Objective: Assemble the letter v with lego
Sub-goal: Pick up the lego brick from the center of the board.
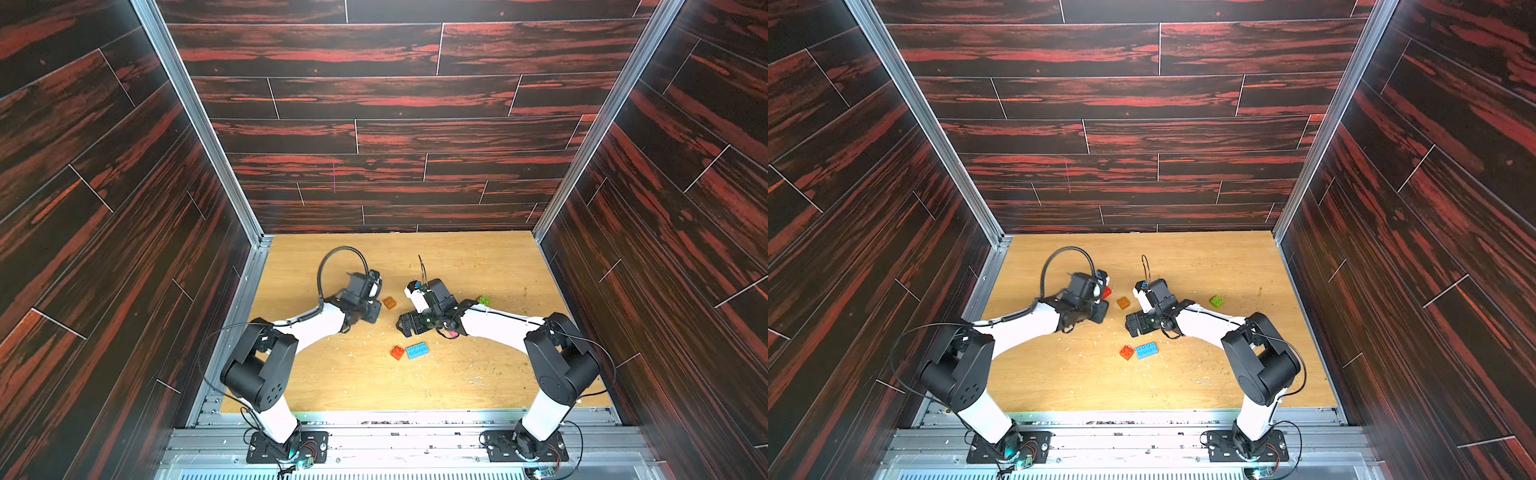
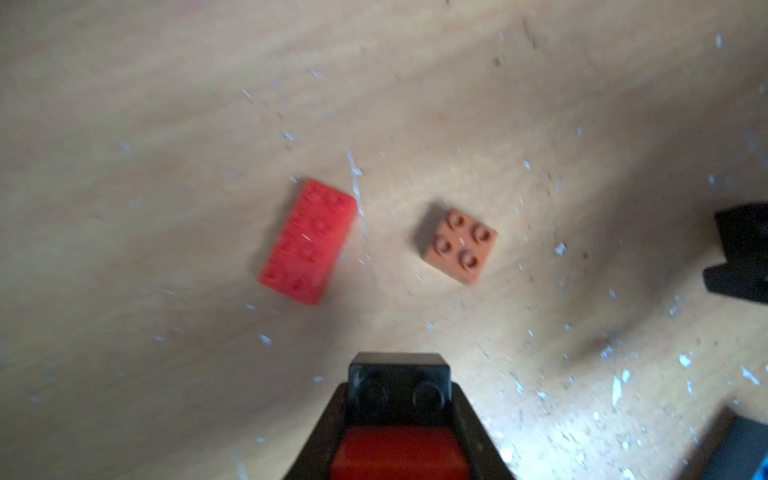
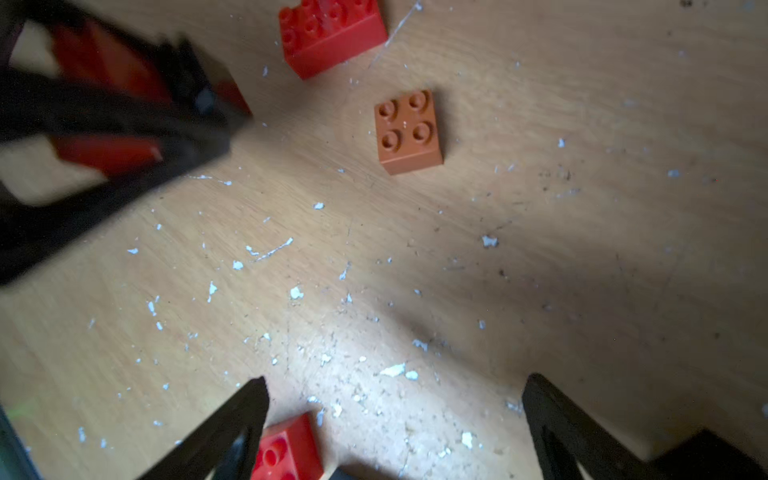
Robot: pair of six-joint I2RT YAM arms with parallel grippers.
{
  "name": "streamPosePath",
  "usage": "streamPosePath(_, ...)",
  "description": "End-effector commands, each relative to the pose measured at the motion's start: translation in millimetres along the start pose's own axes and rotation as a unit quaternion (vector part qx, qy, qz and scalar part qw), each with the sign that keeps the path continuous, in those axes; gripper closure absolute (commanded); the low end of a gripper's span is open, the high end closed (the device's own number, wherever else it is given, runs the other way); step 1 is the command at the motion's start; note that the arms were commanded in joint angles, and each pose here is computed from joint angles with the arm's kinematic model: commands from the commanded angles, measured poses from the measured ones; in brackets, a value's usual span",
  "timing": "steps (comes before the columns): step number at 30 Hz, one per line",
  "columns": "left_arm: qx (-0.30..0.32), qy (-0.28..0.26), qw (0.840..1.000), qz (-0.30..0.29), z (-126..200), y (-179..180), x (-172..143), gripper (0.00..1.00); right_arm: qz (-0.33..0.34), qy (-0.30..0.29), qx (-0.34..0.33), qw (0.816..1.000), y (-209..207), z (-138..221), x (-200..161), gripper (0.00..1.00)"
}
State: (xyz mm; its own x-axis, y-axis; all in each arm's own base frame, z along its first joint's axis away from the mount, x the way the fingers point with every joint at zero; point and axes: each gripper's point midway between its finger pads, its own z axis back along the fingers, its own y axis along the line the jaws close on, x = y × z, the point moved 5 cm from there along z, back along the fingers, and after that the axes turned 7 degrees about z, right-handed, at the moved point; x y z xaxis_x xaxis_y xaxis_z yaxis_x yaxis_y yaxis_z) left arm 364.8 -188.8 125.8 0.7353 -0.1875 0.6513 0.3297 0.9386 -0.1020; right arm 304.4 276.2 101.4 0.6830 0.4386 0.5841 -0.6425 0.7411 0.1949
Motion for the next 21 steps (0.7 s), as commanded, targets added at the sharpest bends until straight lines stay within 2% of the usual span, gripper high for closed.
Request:
streamPosePath(1,-0.011,0.001,1.000,-0.018,9.4,6.5,13.4,0.71,0.044,-0.012,-0.004,0.999,4.2,-7.3,6.9,0.02)
streamPosePath(6,-0.018,0.025,0.999,-0.016,-0.6,20.5,21.1,0.71,0.083,-0.022,-0.025,0.996,8.7,-15.2,12.8,0.01)
streamPosePath(14,-0.017,0.075,0.997,0.000,-27.8,39.4,15.1,0.71,0.105,-0.036,-0.034,0.993,11.5,-21.6,27.8,0.02)
streamPosePath(21,-0.008,0.092,0.995,0.021,-34.9,51.9,18.3,0.72,0.103,-0.024,-0.035,0.994,12.1,-26.1,30.5,0.02)
